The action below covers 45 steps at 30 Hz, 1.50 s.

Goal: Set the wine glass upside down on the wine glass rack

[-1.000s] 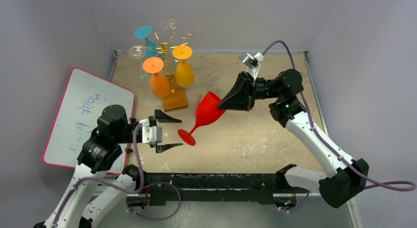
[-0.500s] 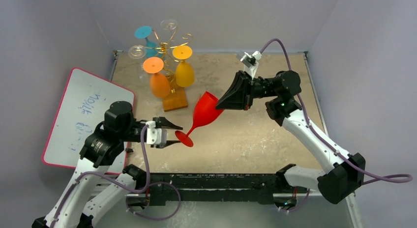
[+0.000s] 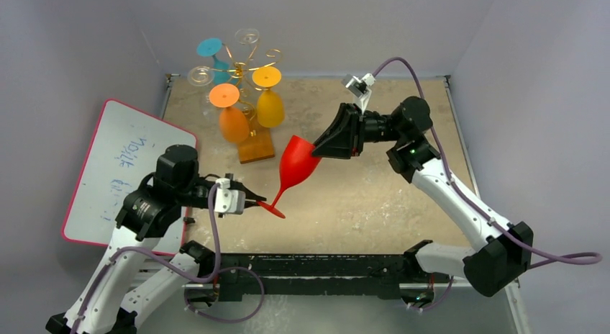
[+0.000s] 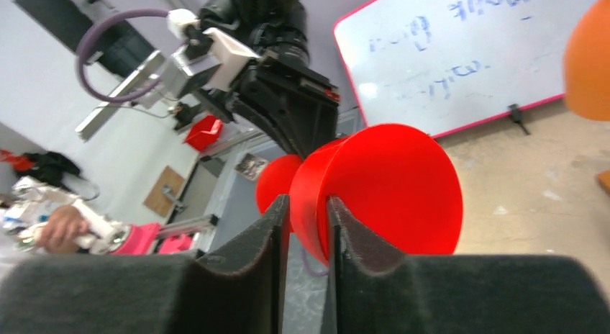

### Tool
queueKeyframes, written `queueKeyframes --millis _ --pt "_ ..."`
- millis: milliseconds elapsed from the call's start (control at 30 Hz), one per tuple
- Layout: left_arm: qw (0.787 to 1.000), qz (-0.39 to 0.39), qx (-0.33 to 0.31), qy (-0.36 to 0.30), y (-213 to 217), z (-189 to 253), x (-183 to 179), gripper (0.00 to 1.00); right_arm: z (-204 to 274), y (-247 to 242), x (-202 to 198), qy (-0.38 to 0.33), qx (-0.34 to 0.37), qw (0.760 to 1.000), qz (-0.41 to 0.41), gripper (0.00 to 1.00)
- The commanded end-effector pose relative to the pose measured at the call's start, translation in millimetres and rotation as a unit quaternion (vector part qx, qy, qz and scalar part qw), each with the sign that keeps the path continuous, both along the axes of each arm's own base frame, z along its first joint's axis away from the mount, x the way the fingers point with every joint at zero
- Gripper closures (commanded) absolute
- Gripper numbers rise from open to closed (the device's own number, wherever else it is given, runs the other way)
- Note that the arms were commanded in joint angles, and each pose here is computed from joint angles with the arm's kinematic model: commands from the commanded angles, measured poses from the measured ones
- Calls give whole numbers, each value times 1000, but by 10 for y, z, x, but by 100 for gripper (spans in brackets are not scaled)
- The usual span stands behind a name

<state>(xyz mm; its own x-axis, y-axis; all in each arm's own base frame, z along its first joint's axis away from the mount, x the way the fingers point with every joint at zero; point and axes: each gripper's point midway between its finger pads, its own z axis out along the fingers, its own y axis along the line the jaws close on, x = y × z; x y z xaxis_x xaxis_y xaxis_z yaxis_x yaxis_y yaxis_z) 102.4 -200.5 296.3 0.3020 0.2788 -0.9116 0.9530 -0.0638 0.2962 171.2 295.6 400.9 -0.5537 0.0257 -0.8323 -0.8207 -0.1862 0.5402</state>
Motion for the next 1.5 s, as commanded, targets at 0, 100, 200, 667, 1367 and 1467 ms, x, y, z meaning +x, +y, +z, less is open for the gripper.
queueKeyframes --millis 0,100,200,667,1367,1467 --pt "999 29 -13 -29 19 262 85 100 143 -45 26 -43 -6 998 -51 63" --pt "999 38 -18 -34 35 339 87 100 206 -111 4 -46 -5 995 -85 50" --pt "998 45 -29 -31 28 405 95 100 355 -175 2 -71 11 990 -121 42" --pt "995 51 -81 -22 -22 718 56 100 322 -320 -96 -84 3 983 -161 38" --pt "952 176 -243 54 20 1463 327 100 766 -247 -156 -228 74 949 -204 40" --pt "949 180 -246 84 -8 1467 353 100 819 -137 -200 -252 87 944 -196 40"
